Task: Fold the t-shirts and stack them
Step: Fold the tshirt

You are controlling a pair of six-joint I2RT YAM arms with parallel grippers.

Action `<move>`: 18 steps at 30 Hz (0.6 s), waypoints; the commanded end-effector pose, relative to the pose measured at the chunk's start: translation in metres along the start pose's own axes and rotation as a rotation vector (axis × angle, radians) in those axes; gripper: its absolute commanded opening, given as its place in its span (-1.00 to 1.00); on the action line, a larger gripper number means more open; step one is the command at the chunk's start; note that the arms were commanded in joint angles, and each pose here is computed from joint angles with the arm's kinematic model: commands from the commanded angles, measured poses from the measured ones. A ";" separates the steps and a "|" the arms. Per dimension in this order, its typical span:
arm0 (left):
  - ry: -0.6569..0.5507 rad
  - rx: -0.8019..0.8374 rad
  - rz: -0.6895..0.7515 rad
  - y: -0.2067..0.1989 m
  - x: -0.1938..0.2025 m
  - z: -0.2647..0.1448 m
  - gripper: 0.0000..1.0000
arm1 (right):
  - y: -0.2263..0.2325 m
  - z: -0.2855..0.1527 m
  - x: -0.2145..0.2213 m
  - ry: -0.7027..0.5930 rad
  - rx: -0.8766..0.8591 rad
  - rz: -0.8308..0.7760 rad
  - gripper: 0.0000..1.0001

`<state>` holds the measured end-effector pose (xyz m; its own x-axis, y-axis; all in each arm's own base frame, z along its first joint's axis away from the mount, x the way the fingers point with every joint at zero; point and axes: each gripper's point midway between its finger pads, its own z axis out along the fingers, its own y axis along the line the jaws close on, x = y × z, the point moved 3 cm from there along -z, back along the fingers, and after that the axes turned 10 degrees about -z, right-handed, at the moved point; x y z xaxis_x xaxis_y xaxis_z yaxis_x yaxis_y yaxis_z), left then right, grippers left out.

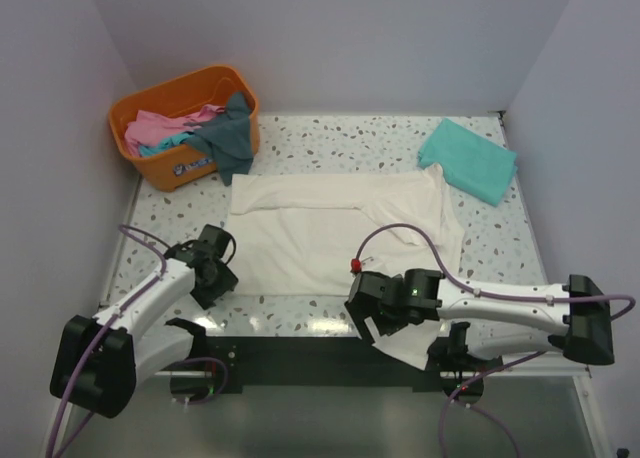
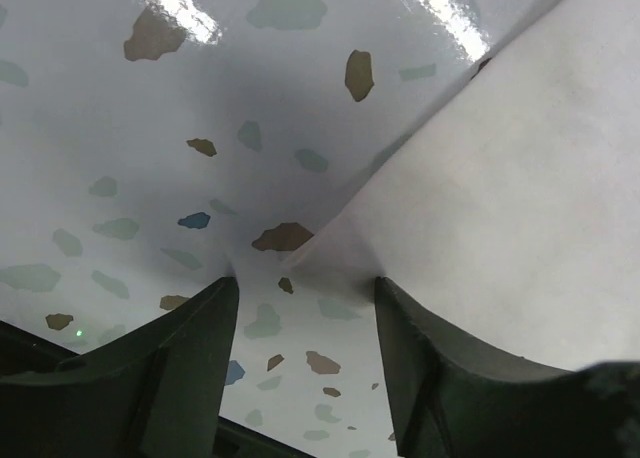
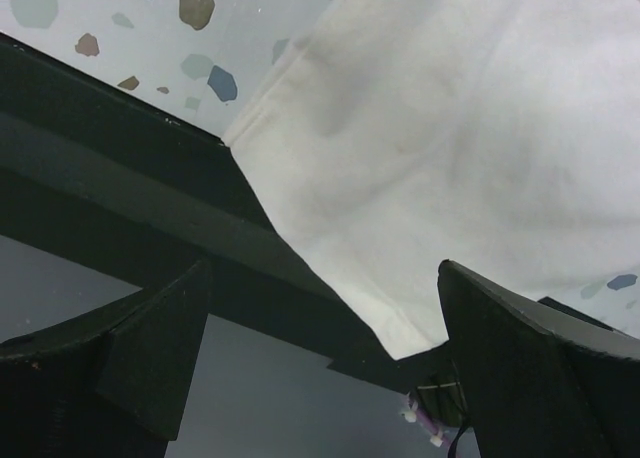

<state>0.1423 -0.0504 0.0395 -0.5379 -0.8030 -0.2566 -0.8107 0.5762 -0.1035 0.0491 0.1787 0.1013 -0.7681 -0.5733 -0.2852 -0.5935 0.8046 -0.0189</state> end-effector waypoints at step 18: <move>-0.046 0.073 -0.052 -0.025 -0.005 0.023 -1.00 | 0.006 0.051 0.067 0.223 -0.068 -0.149 0.69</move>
<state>0.1636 -0.0543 0.0380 -0.4721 -0.8348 -0.2834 -0.8354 0.5263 -0.1584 0.0106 0.1505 0.0449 -0.7245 -0.6862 -0.0648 -0.6871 0.7265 -0.0103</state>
